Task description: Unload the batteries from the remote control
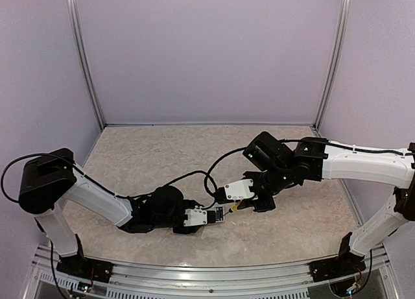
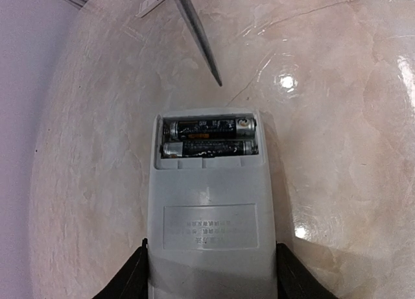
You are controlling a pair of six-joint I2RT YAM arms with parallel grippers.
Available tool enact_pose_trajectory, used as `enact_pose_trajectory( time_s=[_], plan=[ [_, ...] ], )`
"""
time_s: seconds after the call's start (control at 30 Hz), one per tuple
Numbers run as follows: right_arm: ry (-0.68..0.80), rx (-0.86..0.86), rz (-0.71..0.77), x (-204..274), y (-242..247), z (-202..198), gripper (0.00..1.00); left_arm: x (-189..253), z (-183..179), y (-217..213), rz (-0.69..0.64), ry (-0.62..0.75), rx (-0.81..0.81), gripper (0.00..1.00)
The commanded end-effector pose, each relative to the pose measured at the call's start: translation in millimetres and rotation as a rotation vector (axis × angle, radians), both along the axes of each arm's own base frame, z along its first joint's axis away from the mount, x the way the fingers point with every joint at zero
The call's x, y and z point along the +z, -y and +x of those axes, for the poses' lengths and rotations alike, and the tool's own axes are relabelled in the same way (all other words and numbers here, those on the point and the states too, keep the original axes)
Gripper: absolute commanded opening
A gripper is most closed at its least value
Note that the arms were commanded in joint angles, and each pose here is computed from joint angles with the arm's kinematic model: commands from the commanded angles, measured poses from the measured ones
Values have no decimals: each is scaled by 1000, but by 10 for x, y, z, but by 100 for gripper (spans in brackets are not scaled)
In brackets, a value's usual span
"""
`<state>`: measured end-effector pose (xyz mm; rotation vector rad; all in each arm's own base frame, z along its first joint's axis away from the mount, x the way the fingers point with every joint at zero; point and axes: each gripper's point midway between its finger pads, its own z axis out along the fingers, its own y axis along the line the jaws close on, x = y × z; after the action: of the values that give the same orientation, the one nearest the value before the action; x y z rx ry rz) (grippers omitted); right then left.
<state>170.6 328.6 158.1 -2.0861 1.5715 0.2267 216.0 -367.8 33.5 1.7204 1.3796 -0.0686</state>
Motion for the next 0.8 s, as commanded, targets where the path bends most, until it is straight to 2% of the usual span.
enact_pose_trajectory(
  time_s=[0.0,0.23,0.77],
  plan=[
    [24,-4,51,10,-78,7,0,-166,-77,-70,62,-60,-5,16],
    [-15,4,27,-135,-52,-52,0,-215,-91,-50,47,-164,5,16],
    [-9,27,-51,-317,14,-27,0,-248,-47,-62,58,-169,36,16]
  ],
)
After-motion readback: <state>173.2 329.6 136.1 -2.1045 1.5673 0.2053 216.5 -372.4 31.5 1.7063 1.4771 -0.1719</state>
